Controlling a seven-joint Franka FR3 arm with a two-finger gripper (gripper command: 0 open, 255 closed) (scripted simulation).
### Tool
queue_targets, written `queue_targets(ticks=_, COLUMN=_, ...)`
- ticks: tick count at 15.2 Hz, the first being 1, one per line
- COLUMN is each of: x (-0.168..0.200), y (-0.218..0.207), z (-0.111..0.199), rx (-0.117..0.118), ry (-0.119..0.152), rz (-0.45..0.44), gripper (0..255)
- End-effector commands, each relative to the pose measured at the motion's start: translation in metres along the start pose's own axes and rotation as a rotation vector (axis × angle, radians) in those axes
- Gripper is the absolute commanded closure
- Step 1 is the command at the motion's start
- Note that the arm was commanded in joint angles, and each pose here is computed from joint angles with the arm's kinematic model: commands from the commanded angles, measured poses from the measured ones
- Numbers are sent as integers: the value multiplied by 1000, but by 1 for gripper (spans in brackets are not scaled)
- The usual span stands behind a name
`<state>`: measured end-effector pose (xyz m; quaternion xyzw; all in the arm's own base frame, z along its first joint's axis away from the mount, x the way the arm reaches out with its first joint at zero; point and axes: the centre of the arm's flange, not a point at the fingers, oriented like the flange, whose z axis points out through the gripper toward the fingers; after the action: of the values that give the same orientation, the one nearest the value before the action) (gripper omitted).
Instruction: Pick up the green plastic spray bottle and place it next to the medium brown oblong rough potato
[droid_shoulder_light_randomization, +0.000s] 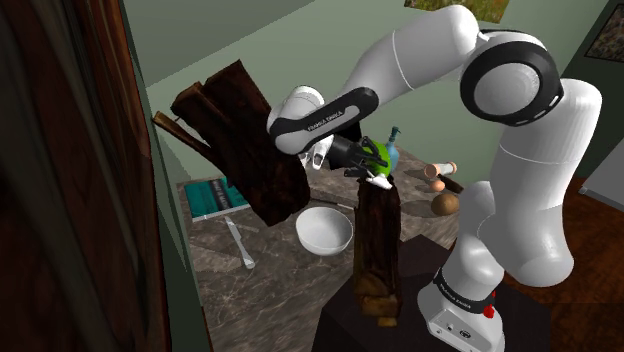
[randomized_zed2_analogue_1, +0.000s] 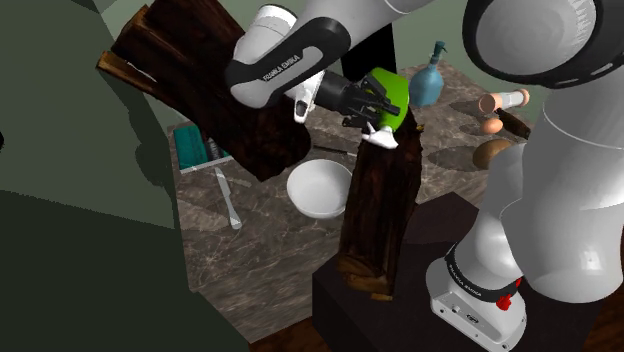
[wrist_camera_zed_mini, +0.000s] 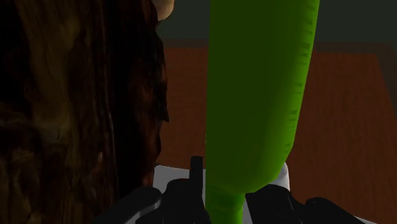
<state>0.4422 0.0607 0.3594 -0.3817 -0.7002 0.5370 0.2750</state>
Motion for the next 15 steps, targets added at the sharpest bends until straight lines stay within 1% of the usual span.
queue_targets(ticks=1, x=-25, y=-3, z=16, rx=2, ry=0, rz=0, gripper=255)
queue_targets(ticks=15, x=-186, y=4, z=107, rx=2, ry=0, rz=0, gripper=255)
